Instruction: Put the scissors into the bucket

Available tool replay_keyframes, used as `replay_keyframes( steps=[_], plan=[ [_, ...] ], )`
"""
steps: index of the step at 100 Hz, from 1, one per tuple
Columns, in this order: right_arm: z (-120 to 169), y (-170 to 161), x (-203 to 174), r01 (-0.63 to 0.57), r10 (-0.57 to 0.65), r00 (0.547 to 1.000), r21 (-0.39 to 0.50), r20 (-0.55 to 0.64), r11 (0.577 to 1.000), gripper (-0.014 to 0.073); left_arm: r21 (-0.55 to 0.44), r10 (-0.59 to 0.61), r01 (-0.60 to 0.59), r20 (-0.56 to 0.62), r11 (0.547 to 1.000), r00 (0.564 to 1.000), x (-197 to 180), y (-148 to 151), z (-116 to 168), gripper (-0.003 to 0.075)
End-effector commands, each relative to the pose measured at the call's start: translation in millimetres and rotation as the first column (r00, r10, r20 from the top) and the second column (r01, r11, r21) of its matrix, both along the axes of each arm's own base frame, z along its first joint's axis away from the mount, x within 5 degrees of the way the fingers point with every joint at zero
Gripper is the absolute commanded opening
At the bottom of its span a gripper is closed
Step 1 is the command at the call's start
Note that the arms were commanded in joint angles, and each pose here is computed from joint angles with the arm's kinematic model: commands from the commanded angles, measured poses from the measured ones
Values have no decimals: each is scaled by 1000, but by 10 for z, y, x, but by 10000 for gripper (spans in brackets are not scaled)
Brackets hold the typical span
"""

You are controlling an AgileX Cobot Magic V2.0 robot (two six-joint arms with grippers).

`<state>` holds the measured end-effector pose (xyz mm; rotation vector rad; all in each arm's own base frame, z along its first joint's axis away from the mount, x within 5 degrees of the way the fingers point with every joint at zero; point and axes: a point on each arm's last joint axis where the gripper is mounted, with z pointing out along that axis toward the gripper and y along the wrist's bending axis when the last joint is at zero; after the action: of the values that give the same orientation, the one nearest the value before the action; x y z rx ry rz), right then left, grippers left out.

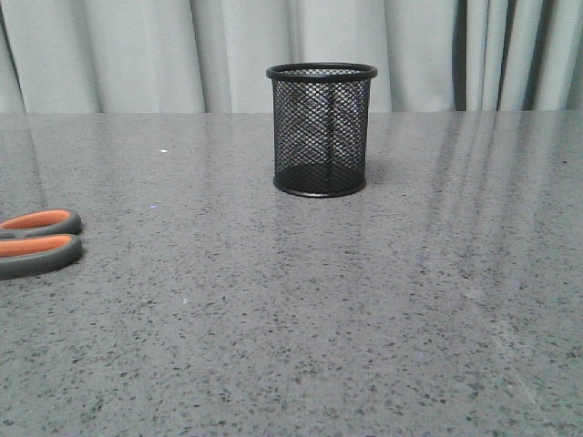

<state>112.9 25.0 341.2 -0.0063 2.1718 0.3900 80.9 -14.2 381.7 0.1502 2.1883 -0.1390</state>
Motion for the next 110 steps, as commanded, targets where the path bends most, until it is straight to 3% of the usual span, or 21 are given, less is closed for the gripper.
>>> replay_keyframes(
  steps=[1,13,20,26,35,59,73,82,88,95,97,103,110],
  plan=[
    [169,3,71,-15,16,999,-12,44,1000,27,-39,-40,41,25,998,999,108,-51,132,-17],
    [212,16,117,-36,36,999,-13,0,999,246,-64,-128,128,6,990,992,207,-127,118,59],
    [228,22,144,-44,44,999,-11,-17,999,393,-93,-149,148,-8,985,989,261,-157,106,185],
    [251,23,152,-46,46,999,-10,-15,999,438,-93,-157,155,-15,983,987,289,-162,96,300],
    [272,23,159,-46,46,999,-10,-10,999,438,-78,-175,171,-41,982,984,330,-165,67,472],
    [280,23,159,-49,49,999,-15,-6,999,438,5,-267,270,-133,963,954,520,-173,-60,491],
    [277,24,157,-52,52,999,-17,-9,999,438,109,-385,413,-211,904,898,741,-177,-185,492],
    [277,24,157,-53,53,999,-19,-8,998,438,179,-473,523,-259,833,842,910,-179,-275,492],
    [277,24,157,-55,55,998,-22,-7,998,438,231,-542,606,-287,761,790,1013,-188,-338,492],
    [277,24,156,-56,56,998,-22,-8,998,438,321,-642,718,-320,618,696,1111,-203,-418,492],
    [277,24,156,-56,56,998,-22,-8,998,438,359,-684,757,-333,545,650,1136,-218,-440,492],
    [277,24,156,-56,56,998,-22,-8,998,438,421,-747,812,-361,404,559,1214,-250,-502,492],
    [277,24,156,-56,56,998,-23,-7,998,438,452,-774,830,-376,326,509,1306,-286,-567,492]
  ],
)
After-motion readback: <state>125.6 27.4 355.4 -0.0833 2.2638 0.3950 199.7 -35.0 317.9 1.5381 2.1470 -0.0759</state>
